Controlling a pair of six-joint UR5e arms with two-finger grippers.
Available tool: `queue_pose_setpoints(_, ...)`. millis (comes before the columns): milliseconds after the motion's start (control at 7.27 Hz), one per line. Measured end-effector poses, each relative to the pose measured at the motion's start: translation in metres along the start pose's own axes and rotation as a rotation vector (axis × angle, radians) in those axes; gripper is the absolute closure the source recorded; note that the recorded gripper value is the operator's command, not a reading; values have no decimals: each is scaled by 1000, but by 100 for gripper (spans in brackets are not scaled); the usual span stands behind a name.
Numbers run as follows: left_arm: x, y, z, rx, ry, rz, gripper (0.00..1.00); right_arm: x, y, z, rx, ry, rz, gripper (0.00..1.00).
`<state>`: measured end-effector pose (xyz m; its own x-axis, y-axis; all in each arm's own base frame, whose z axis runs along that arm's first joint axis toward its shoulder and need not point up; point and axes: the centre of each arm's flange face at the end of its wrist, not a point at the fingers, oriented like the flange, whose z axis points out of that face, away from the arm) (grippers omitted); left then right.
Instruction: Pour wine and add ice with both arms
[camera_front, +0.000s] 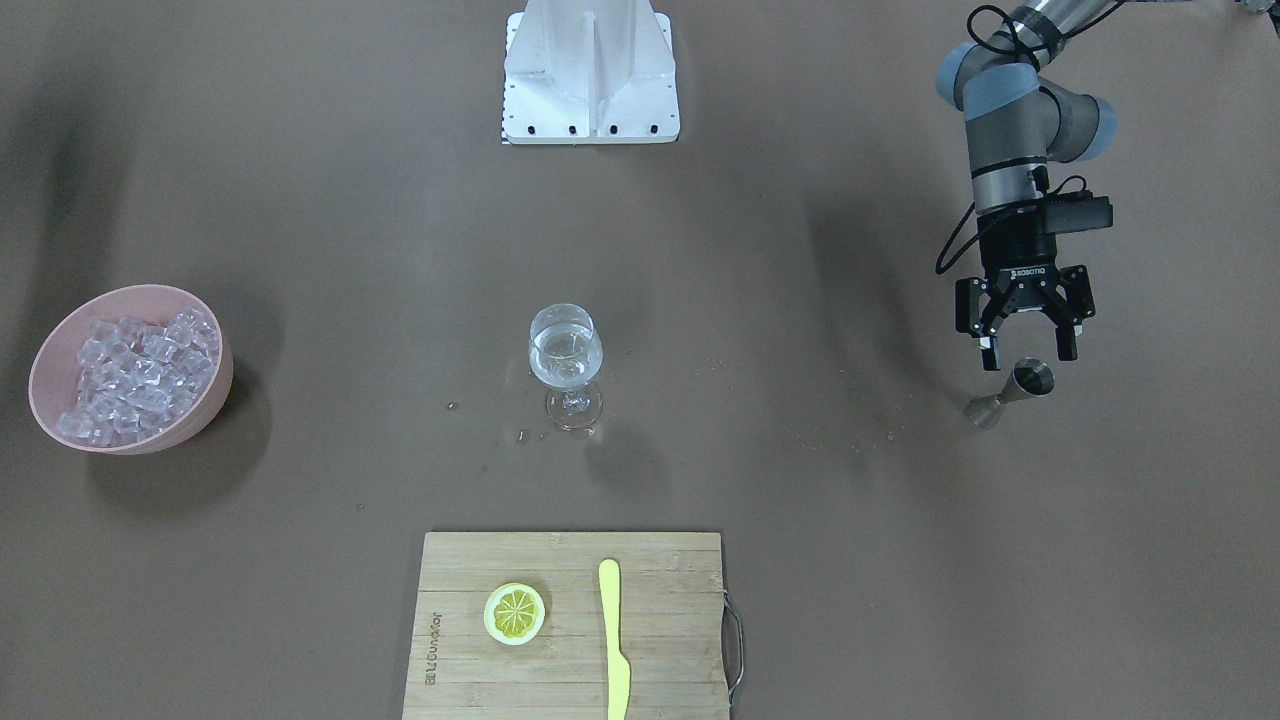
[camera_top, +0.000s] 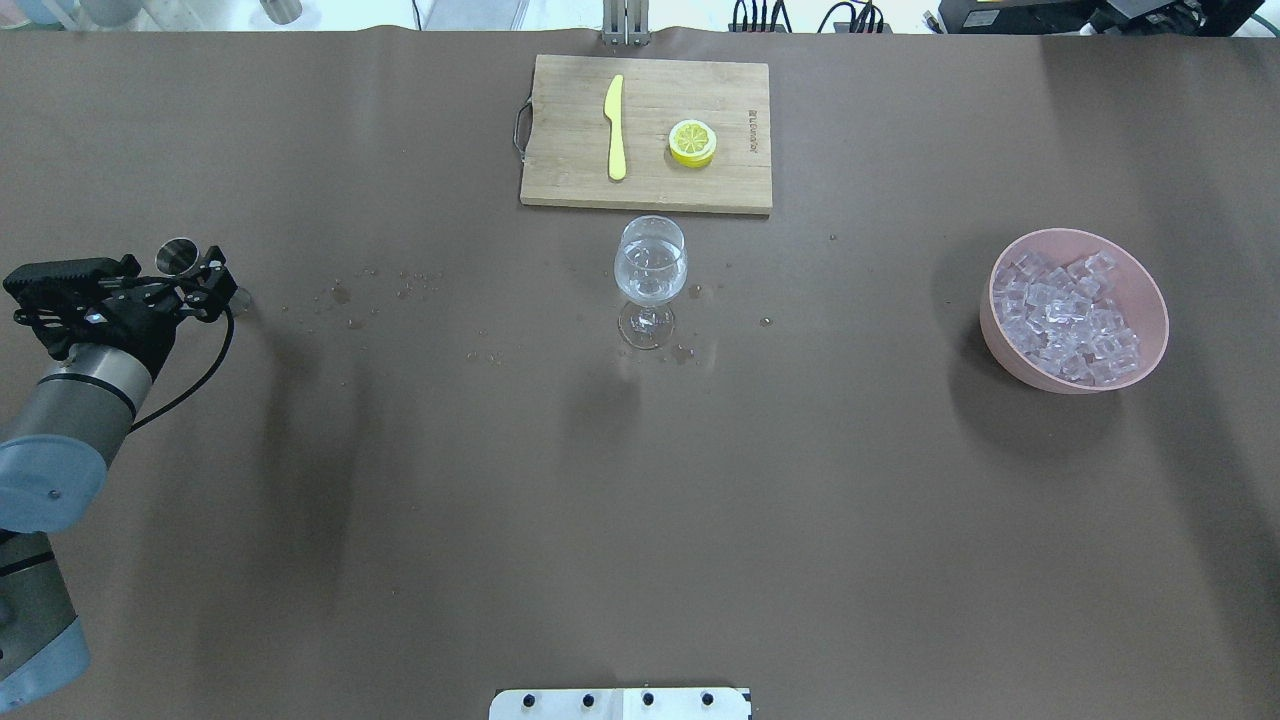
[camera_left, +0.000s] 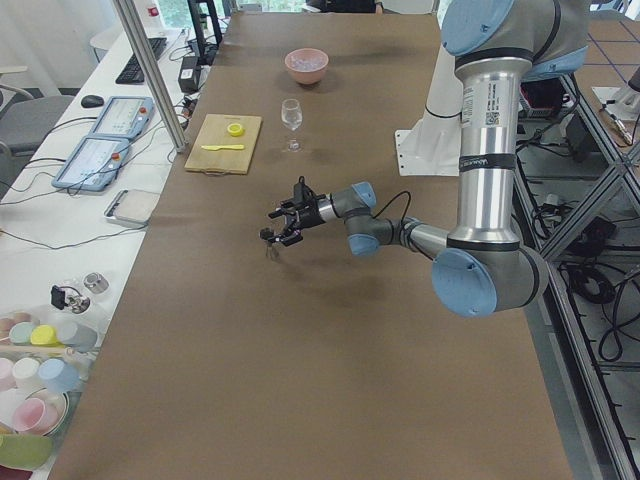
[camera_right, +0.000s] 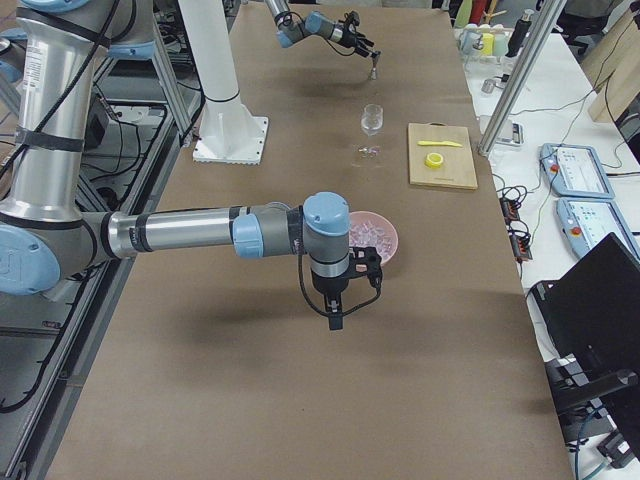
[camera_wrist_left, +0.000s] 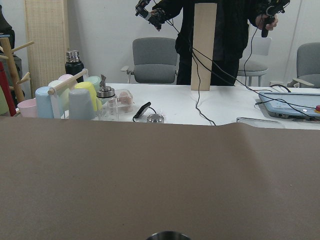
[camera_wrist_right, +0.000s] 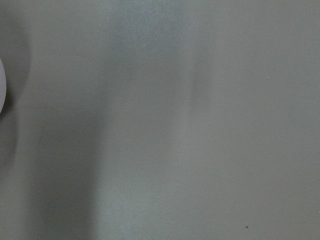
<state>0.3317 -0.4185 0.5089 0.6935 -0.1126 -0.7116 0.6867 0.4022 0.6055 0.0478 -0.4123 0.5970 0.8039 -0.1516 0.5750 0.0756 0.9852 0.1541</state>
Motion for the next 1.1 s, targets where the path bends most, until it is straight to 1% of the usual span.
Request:
queue_pose_setpoints(962,-8,49,52,-5,-30,25,0,0,1,0,-1,-1,1,0)
queue_pose_setpoints(1100,-9,51,53,-8,-27,25,15,0,1,0,-1,-2,1,0)
